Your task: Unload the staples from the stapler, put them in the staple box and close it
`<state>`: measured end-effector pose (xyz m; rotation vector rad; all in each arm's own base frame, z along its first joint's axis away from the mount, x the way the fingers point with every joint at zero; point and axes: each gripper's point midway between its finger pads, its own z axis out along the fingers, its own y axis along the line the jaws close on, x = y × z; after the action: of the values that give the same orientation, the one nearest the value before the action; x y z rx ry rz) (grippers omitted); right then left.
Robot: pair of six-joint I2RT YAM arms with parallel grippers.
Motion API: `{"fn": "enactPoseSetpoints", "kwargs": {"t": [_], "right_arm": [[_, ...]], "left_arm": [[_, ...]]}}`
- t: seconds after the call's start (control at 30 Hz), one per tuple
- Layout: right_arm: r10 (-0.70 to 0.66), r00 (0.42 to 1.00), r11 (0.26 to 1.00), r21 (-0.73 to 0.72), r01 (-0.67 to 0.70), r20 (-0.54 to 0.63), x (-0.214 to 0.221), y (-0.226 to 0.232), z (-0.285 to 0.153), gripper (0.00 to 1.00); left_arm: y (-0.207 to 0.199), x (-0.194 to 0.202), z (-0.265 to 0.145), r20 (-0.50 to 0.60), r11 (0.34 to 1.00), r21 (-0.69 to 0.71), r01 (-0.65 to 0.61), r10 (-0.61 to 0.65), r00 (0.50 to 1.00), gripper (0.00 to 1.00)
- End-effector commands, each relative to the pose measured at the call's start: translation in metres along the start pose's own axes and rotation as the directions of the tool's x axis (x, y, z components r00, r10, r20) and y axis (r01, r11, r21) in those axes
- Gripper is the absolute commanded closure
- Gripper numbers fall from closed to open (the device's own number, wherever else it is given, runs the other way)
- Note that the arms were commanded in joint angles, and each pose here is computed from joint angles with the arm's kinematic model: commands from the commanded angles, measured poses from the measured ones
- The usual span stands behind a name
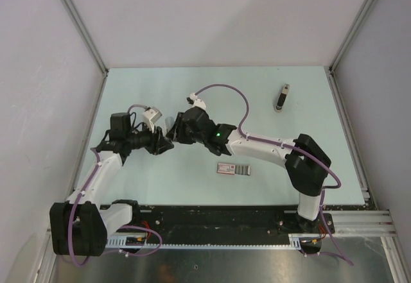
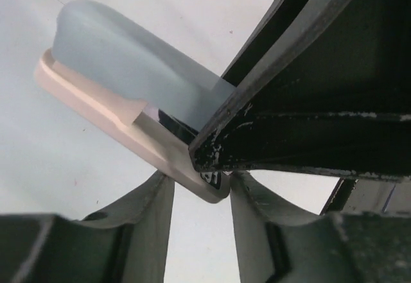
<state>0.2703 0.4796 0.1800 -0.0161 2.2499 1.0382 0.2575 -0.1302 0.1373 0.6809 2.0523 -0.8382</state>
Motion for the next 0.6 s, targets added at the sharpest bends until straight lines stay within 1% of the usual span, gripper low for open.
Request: {"fn": "enactPoseSetpoints", "kwargs": {"t": [0.0, 0.13, 0.23, 0.33, 0.47, 0.57], "right_arm": [[0.039, 0.999, 0.992, -0.121, -0.036, 0.024, -0.02, 0.037, -0.027, 1.0], [0.033, 0.999, 0.992, -0.122, -0.032, 0.006, -0.015, 0.033, -0.028, 1.0], [0.019, 1.0, 0.992, -0.125, -0.02, -0.013, -0.01, 0.027, -0.029, 1.0], [0.009, 0.999, 0.993, -0.121, -0.013, -0.037, -0.002, 0.018, -0.029, 1.0], [-0.008, 0.999, 0.993, -0.115, 0.004, -0.038, 0.006, 0.007, -0.027, 1.0], [-0.027, 0.999, 0.995, -0.097, 0.022, -0.045, 0.012, -0.002, -0.024, 1.0]], "left_arm": [[0.001, -0.026, -0.006, 0.072, 0.984, -0.009, -0.176, 0.176, 0.982, 0.64], [0.002, -0.027, -0.007, 0.073, 0.981, -0.016, -0.192, 0.193, 0.979, 0.85], [0.008, -0.026, -0.009, 0.058, 0.974, -0.052, -0.222, 0.225, 0.973, 0.95], [0.017, -0.025, -0.012, 0.039, 0.96, -0.105, -0.258, 0.263, 0.964, 0.99], [0.026, -0.023, -0.017, 0.012, 0.931, -0.16, -0.328, 0.334, 0.943, 1.0], [0.038, -0.015, -0.02, -0.033, 0.906, -0.209, -0.368, 0.37, 0.928, 1.0]]}}
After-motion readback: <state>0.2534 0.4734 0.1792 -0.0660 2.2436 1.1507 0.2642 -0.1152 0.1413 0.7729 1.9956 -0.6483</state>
